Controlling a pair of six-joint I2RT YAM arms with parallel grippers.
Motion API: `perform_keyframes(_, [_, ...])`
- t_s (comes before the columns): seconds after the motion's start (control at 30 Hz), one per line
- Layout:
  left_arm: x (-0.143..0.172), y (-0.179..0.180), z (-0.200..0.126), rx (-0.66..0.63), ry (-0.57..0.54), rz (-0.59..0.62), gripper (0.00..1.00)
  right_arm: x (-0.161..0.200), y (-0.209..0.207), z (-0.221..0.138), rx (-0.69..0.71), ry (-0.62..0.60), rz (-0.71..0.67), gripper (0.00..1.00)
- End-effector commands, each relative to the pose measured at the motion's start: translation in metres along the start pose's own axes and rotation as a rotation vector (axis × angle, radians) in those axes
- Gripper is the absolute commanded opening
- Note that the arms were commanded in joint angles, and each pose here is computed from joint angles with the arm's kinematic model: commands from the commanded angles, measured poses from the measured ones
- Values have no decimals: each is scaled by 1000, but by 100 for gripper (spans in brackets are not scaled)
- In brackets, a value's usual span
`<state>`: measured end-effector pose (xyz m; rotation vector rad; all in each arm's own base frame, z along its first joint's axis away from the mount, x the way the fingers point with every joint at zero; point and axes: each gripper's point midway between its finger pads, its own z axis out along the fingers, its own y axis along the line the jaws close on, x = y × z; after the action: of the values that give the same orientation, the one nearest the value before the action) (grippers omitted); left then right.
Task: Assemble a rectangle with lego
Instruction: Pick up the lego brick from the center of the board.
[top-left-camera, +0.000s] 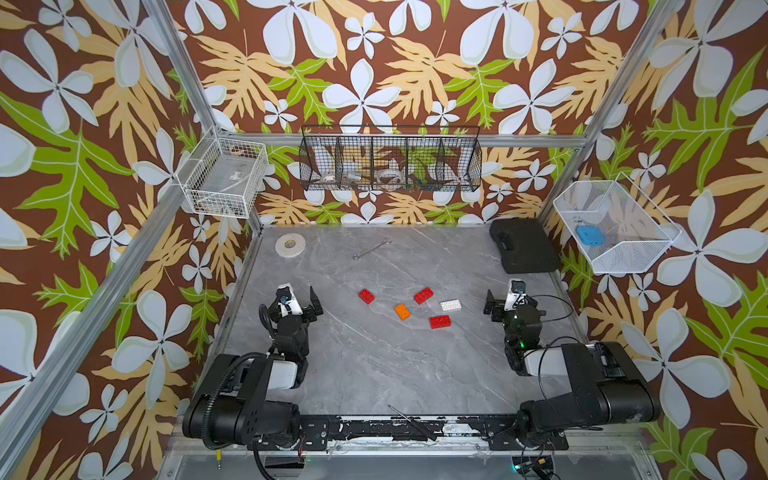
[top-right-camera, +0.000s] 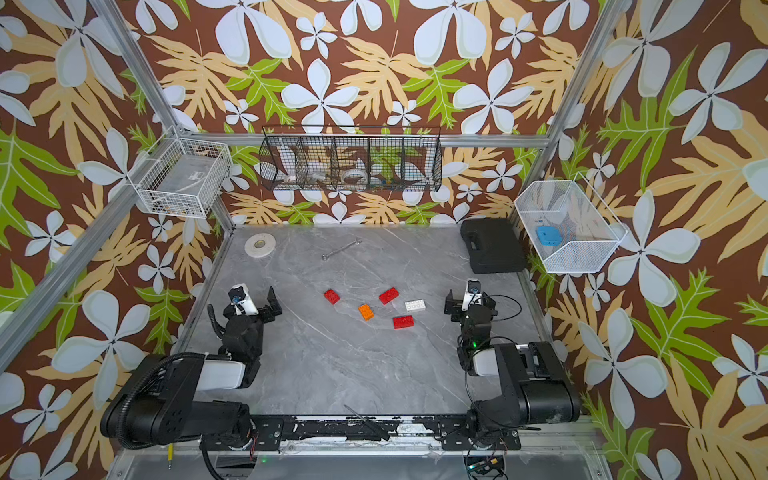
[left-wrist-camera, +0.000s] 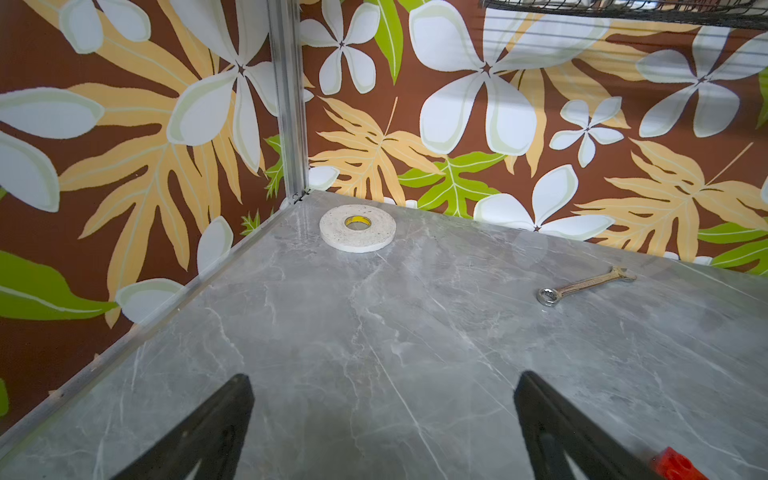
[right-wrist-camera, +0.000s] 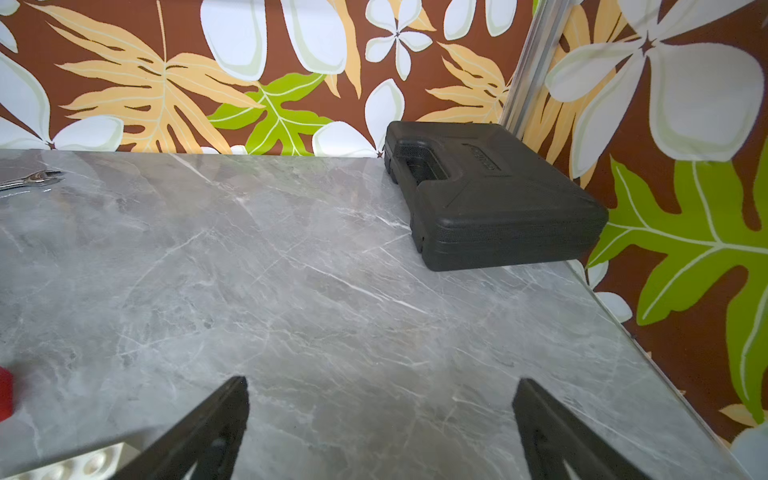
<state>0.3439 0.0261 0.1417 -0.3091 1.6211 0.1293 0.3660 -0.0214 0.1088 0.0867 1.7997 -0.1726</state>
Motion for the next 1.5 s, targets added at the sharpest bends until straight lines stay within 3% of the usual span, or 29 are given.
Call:
perform_keyframes(0.0, [-10,-1,0,7,-40,-13,100,-7,0,0,1,-28,5,99])
perform_keyframes(0.83, [-14,-1,-1,3,-47,-18,100,-8,0,-1,0,-32,6,99])
perform_keyframes(0.93, [-24,-5,2,8,-14,-10,100,-19,-6,3,39,-12,14,99])
perform_keyframes(1.07, [-39,-5,6,-1,0,-16,100,-67,-3,7,19,-8,6,98])
perform_keyframes(1.17, [-47,1,10,-68,67,-96,100,-98,-1,7,2,23,48,95])
perform_keyframes(1.27, [-46,9,15,-174,213,-167,100,-128,15,8,-87,58,130,91])
perform_keyframes(1.33, [-43,1,17,-169,326,-176,100,-140,37,11,-154,113,141,88])
perform_keyframes(1.47, [-25,-19,17,-127,547,-207,86,-163,111,10,-290,213,41,88])
